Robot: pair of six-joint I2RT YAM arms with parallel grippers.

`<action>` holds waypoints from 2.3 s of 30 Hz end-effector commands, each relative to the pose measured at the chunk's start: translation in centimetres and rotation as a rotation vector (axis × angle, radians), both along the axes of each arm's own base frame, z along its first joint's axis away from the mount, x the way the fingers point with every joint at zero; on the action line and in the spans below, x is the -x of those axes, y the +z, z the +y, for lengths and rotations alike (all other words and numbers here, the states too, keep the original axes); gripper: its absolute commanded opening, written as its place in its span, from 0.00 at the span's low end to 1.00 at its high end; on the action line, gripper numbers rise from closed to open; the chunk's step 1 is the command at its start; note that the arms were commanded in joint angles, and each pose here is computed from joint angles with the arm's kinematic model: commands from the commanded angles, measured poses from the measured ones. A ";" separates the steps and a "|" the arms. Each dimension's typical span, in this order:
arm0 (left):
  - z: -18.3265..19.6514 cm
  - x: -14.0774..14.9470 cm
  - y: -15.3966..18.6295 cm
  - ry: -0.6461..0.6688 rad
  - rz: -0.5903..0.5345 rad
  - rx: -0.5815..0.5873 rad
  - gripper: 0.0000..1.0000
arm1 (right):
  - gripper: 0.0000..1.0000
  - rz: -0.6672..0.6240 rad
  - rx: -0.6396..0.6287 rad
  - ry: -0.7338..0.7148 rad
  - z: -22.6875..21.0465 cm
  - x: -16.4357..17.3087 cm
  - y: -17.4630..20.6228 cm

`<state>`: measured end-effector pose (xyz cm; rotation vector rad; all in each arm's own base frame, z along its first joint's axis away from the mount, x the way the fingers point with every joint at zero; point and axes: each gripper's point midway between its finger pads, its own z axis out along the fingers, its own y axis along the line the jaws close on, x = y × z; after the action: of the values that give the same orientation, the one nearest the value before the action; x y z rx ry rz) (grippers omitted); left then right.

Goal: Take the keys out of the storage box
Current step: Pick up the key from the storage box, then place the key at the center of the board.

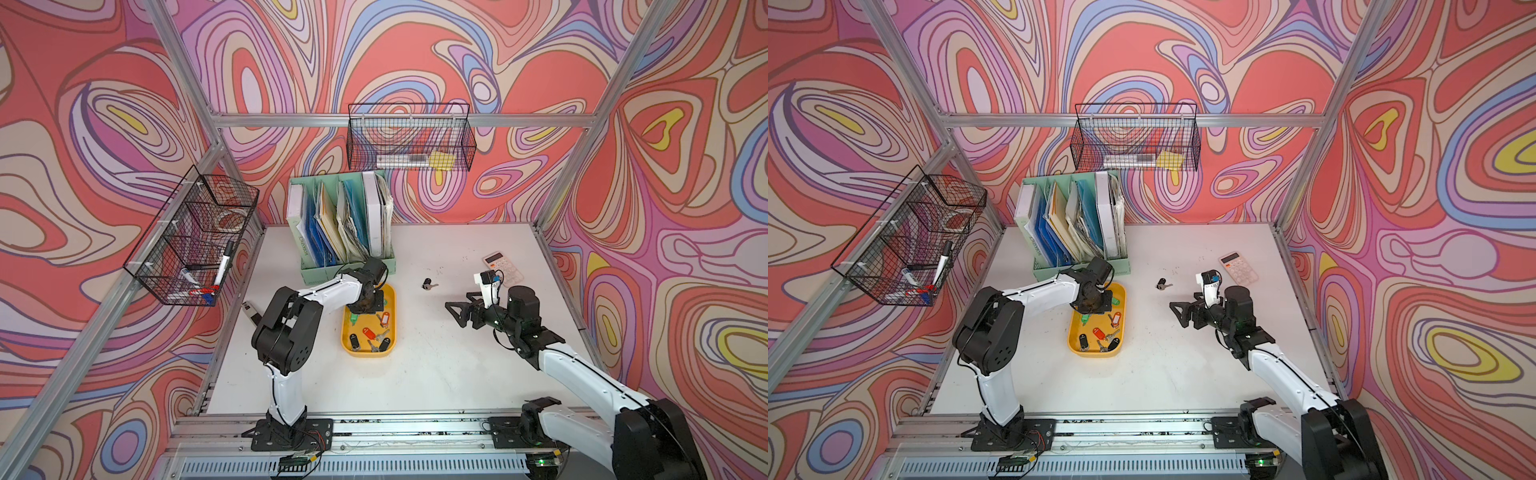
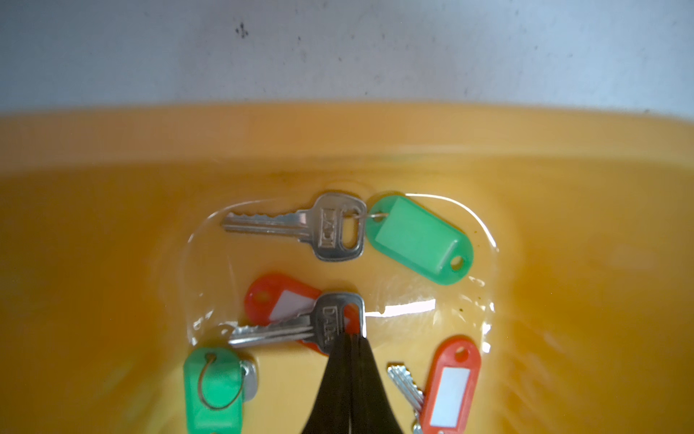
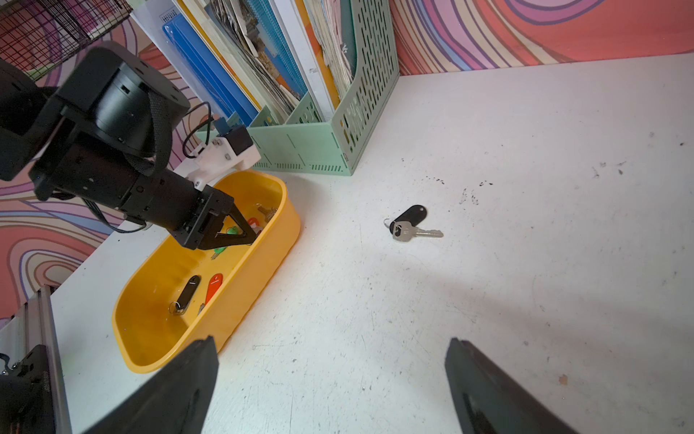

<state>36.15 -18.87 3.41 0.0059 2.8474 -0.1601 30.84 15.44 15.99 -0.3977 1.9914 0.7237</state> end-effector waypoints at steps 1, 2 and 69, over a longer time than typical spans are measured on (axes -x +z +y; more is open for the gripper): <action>0.2 -0.1 3.5 -0.009 -0.067 0.025 0.00 | 0.98 -0.026 0.011 -0.005 0.0 -0.5 0.7; 0.2 -0.1 4.2 -0.011 -0.086 0.030 0.00 | 0.98 -0.027 0.011 -0.006 0.0 -0.5 0.7; -16.5 -1.4 10.0 -0.371 -0.213 0.252 0.40 | 0.98 -0.069 0.042 -0.040 -0.7 -0.8 1.5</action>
<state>36.87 -36.90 10.34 0.4961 2.6441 -0.5849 31.57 14.20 16.73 -0.3824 1.9596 0.6081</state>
